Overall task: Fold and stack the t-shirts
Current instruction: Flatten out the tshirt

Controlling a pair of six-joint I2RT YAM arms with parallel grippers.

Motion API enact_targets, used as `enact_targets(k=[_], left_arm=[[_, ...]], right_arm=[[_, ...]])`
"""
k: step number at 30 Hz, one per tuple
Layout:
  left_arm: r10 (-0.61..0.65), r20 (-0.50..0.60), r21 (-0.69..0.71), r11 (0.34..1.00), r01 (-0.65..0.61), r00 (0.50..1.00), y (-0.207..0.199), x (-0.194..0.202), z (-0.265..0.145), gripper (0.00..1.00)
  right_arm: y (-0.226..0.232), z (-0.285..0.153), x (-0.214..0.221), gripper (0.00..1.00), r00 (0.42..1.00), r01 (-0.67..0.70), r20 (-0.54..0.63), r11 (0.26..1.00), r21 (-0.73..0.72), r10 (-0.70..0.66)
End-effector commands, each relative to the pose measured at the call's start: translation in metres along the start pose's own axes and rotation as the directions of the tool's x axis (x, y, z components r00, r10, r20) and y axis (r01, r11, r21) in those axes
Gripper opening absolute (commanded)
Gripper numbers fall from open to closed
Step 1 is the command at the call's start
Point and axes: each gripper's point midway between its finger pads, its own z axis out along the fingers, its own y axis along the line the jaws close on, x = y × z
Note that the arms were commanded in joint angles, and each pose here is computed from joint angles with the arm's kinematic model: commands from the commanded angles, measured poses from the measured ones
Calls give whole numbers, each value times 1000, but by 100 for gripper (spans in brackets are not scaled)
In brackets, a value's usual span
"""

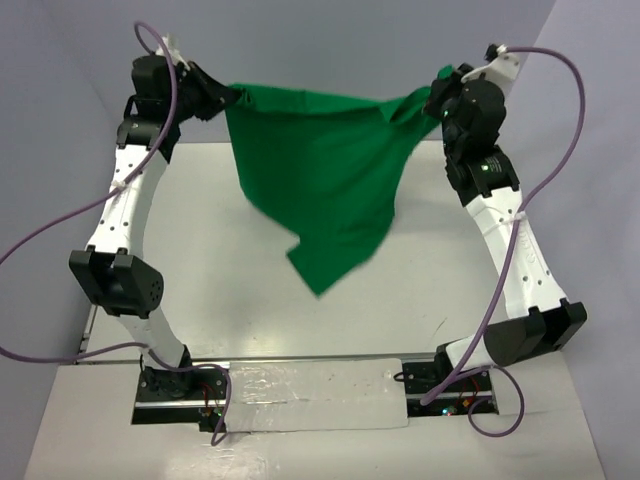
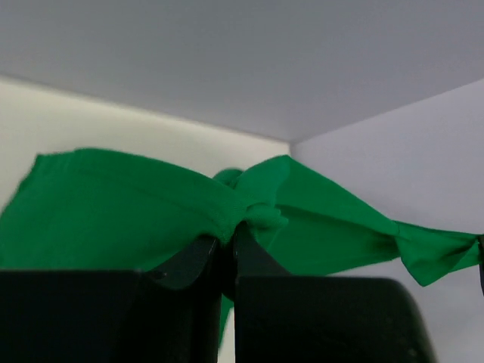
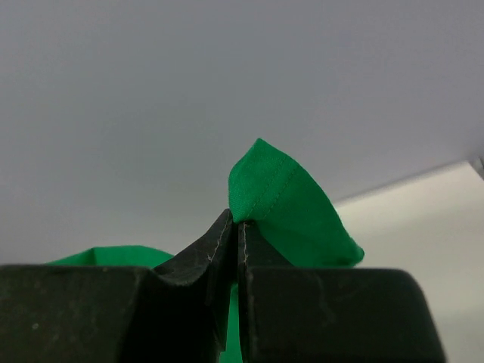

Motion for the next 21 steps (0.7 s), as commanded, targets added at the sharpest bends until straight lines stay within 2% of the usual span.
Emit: enact_targets(k=[1,5,8,9,10,12,14,15,17,18,19,20,21], left_arm=[[58,109,222,972,-81,992,-70,-49,-27,10],[33,122,251,966,-63,992,-60,-56,-33,10],[10,103,231,972,-34,995,-36,-44,-33,10],[9,96,224,974,-30,995,-29,-39,-33,10],[0,78,205,979,-16,997,-17,-27,-33,10],[-18,42,147,989,11,999,14,1,-34,10],[-41,5,96,995,41,999,40,26,-36,11],[-73,-44,38,996,75,996,68,57,-40,14],[-150,-127,-99,986,138,981,122,116,-51,41],[-192,-161,-171,972,164,968,146,142,-60,63],[-221,-183,-219,959,179,958,161,160,-67,78],[-240,-198,-263,947,185,950,174,174,-72,85],[-279,-229,-340,921,191,933,196,201,-85,96]], right_arm=[[34,-25,-126,9,932,-102,334,986,-128,140],[37,-33,-132,9,924,-110,346,981,-157,159],[23,-46,-106,9,937,-109,313,982,-151,152],[12,-42,-78,9,955,-100,267,987,-125,131],[6,-51,-70,9,957,-106,257,987,-123,135],[-18,-62,-25,9,976,-98,186,992,-82,111],[-39,-82,3,9,983,-101,147,993,-54,108],[-59,-93,38,9,990,-106,88,994,-18,107],[-80,-110,83,12,990,-144,-1,989,24,144],[-89,-122,108,22,986,-160,-52,987,28,161],[-98,-130,133,29,981,-162,-105,986,40,166],[-106,-139,155,39,971,-171,-159,983,59,178],[-109,-152,170,57,958,-191,-205,980,57,199]])
